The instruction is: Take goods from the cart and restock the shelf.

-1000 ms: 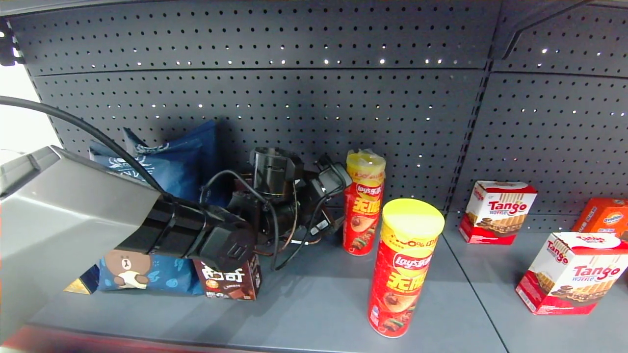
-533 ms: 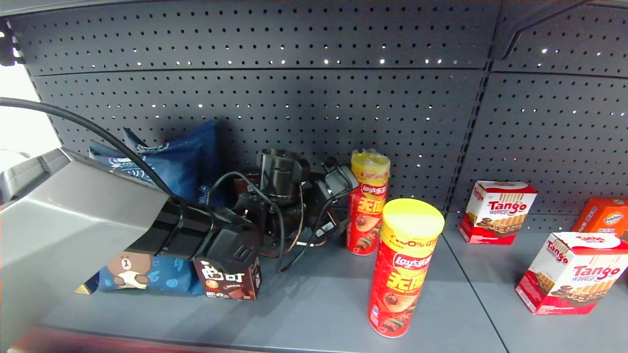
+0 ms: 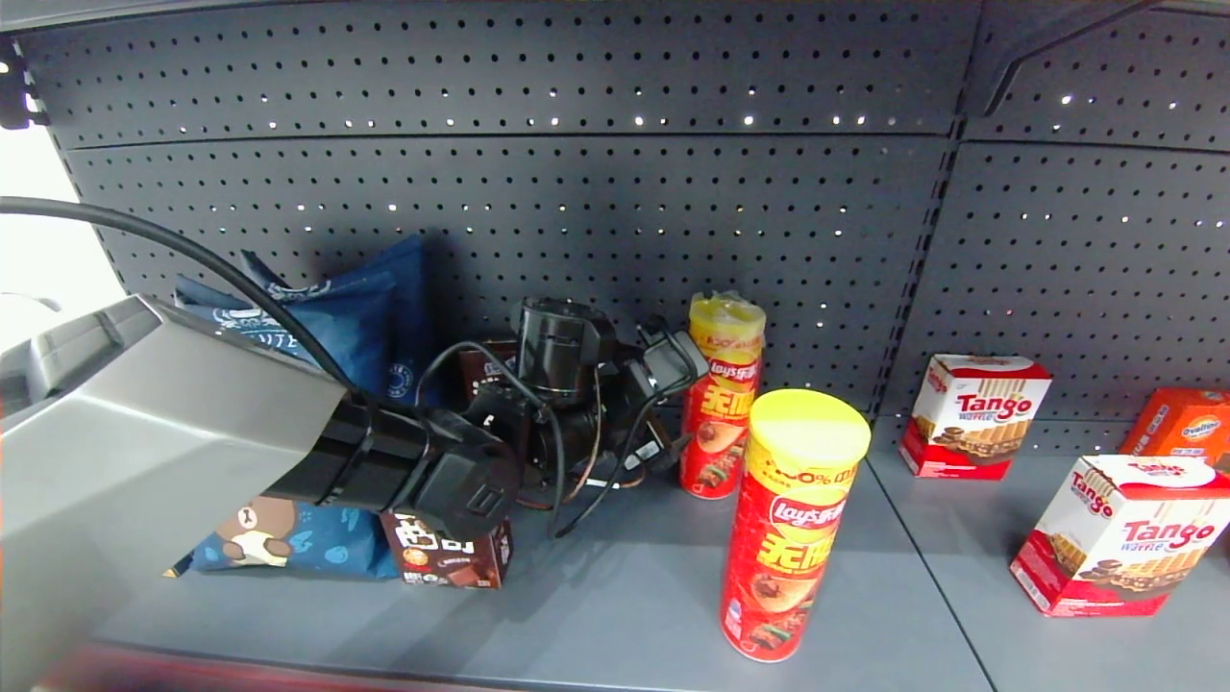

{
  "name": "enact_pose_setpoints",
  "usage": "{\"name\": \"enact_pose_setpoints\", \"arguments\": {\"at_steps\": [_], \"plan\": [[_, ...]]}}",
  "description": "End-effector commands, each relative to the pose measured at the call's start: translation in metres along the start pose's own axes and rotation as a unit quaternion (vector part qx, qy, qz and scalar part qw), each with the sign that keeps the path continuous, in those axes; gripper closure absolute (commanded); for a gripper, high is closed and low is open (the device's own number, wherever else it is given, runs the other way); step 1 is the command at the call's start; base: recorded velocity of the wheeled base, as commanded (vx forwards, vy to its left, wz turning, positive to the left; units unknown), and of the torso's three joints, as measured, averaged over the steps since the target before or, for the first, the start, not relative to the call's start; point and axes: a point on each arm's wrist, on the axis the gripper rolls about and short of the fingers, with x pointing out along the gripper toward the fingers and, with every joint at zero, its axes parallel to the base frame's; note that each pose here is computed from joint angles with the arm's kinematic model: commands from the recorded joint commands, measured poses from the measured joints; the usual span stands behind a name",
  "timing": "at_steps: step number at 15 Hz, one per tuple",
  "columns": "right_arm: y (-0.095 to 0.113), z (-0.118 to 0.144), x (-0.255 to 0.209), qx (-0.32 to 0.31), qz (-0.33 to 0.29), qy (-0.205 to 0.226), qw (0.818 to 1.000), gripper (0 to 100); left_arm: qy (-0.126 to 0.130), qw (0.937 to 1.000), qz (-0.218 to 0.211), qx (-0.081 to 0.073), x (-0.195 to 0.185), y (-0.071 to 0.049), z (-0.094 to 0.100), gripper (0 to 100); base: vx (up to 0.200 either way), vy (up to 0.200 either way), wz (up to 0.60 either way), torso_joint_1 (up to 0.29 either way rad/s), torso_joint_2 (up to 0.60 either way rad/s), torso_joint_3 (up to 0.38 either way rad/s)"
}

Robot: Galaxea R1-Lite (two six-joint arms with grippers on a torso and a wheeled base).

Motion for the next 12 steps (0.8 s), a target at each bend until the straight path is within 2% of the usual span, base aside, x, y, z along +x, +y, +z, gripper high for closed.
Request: {"name": "enact_pose_setpoints", "arguments": {"at_steps": [1, 4, 8, 12], "plan": [[0.000, 0.000, 0.000, 0.000, 0.000, 0.001, 1.000, 0, 0.000, 1.0000, 0.000, -0.001, 0.000, 0.000, 0.000, 0, 0.000, 0.000, 0.00, 0.000, 0.00, 0.000], [0.000, 0.000, 0.000, 0.000, 0.000, 0.001, 1.000, 0, -0.006, 0.9999, 0.008, -0.004, -0.003, 0.005, 0.004, 0, 0.000, 0.000, 0.00, 0.000, 0.00, 0.000], [0.000, 0.000, 0.000, 0.000, 0.001, 0.001, 1.000, 0, -0.023, 0.9990, 0.037, -0.008, -0.021, 0.028, 0.014, 0, 0.000, 0.000, 0.00, 0.000, 0.00, 0.000], [0.000, 0.000, 0.000, 0.000, 0.000, 0.001, 1.000, 0, -0.044, 0.9974, 0.056, -0.010, -0.040, 0.040, 0.028, 0, 0.000, 0.000, 0.00, 0.000, 0.00, 0.000]]}}
